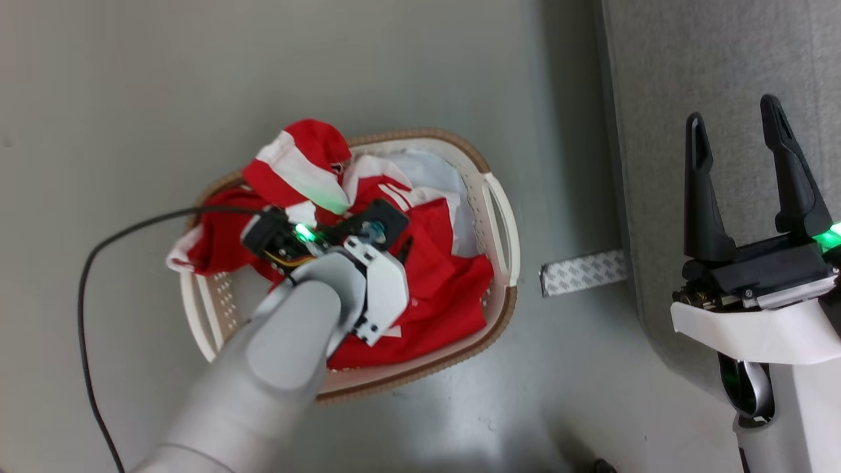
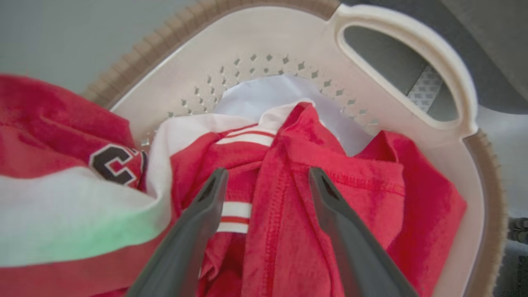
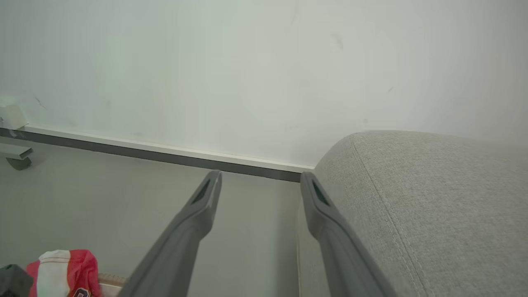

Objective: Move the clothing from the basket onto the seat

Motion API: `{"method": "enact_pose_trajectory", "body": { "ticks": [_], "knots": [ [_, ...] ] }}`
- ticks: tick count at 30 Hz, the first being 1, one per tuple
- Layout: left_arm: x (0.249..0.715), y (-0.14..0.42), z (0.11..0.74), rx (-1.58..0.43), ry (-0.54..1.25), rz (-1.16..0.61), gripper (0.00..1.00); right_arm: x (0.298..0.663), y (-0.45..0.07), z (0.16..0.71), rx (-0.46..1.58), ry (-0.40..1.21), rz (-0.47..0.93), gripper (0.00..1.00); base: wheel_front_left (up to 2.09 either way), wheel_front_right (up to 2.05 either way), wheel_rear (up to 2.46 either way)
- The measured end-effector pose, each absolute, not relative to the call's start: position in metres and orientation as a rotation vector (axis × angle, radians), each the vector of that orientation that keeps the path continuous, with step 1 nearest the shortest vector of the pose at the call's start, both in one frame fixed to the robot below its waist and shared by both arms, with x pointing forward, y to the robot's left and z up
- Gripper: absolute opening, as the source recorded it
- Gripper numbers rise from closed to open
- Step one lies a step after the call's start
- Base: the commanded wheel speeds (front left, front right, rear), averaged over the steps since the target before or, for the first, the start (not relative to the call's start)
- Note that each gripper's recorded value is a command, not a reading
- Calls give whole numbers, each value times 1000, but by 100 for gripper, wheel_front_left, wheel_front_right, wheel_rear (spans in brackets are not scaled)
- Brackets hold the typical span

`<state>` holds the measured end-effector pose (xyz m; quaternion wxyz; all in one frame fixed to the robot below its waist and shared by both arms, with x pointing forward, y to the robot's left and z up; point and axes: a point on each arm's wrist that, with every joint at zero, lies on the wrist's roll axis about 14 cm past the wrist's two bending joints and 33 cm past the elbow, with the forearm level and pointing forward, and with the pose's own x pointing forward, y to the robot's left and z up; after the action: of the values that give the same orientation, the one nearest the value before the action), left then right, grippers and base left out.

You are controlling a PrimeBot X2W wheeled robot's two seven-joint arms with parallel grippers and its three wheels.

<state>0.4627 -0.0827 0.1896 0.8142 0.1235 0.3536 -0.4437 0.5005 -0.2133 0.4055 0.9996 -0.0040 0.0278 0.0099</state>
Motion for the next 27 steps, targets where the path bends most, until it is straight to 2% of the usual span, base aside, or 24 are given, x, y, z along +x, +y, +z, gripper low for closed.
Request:
{"method": "enact_pose_trajectory", "body": {
  "ticks": [13,14,16,21,27],
  "knots": [
    [437,-70,106,386,964,-1010,100,502,-212,361,-56,140,39,100,0,0,0],
    [435,-70,105,392,969,-1018,89,502,-213,361,-59,140,38,100,0,0,0],
    [433,-70,105,385,966,-1030,0,502,-213,361,-63,139,37,100,0,0,0],
    [442,-72,115,286,922,-997,0,502,-211,358,-57,145,40,100,0,0,0],
    [450,-74,165,158,804,-951,0,497,-205,377,-43,122,47,100,0,0,0]
  ]
}}
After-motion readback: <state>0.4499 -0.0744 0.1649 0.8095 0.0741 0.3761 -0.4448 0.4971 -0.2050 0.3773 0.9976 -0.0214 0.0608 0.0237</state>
